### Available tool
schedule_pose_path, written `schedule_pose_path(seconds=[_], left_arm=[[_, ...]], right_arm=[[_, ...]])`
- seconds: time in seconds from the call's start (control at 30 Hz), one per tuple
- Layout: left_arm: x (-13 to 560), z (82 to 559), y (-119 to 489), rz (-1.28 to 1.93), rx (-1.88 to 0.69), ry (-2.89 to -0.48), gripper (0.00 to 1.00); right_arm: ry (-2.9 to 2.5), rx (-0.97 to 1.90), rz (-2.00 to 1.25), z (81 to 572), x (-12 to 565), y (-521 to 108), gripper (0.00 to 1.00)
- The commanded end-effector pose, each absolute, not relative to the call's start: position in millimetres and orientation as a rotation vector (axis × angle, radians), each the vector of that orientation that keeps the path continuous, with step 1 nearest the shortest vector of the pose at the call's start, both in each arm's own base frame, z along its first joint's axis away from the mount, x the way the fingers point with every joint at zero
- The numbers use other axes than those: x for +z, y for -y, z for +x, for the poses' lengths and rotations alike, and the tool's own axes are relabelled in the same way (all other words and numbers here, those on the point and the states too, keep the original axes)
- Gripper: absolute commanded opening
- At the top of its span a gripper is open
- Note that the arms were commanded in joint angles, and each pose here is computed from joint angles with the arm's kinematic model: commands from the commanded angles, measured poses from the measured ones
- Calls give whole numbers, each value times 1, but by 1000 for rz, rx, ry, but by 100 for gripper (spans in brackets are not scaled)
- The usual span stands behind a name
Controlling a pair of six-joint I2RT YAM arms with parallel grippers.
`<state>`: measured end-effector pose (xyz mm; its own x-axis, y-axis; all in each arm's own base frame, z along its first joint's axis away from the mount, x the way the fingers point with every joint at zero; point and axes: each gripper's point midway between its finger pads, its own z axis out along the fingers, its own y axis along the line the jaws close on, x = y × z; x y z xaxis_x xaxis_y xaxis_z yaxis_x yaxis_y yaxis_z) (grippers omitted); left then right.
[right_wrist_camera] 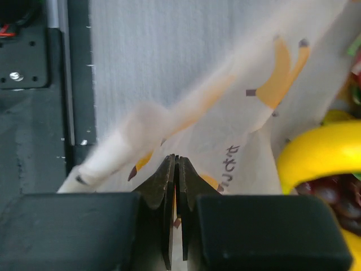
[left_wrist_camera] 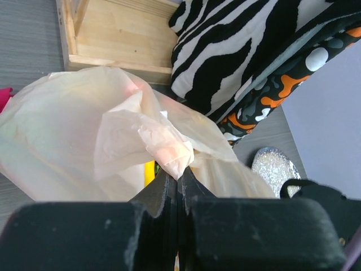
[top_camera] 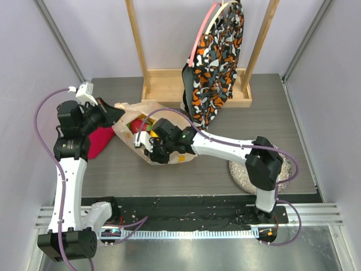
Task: Take the fake fruits out of the plastic bag
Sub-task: Take out the fake fruit from the plastic bag.
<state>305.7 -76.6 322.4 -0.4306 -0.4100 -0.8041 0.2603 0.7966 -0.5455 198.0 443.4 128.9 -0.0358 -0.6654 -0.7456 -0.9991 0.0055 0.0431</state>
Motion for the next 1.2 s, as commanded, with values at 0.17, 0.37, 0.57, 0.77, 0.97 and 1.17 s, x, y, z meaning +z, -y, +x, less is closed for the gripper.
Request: schedule_pose_path(seconds=[0.17,0.37,0.57,0.77,0.97,1.17], left_arm=[[332,301,79,9,-722,-1821,0],[320,297,80,25,-723,-1842,0],[308,296,81,27,-736,-1882,0],[303,292,80,21,-724,-1908,0],[300,288,77,17,-695,-1930,0],[300,291,76,6,-700,-1930,0]], right_arm=[[-1888,619,-1228,295,189,-408,39],[-2019,697,-993,330,183,-414,67],[-2070,789,-858,351,174,-443,69],[-2106,700,-696,387,163,-454,72],[-2098,703,-676,399,163,-460,45],[-2154,799,-711,375,156,-459,65]])
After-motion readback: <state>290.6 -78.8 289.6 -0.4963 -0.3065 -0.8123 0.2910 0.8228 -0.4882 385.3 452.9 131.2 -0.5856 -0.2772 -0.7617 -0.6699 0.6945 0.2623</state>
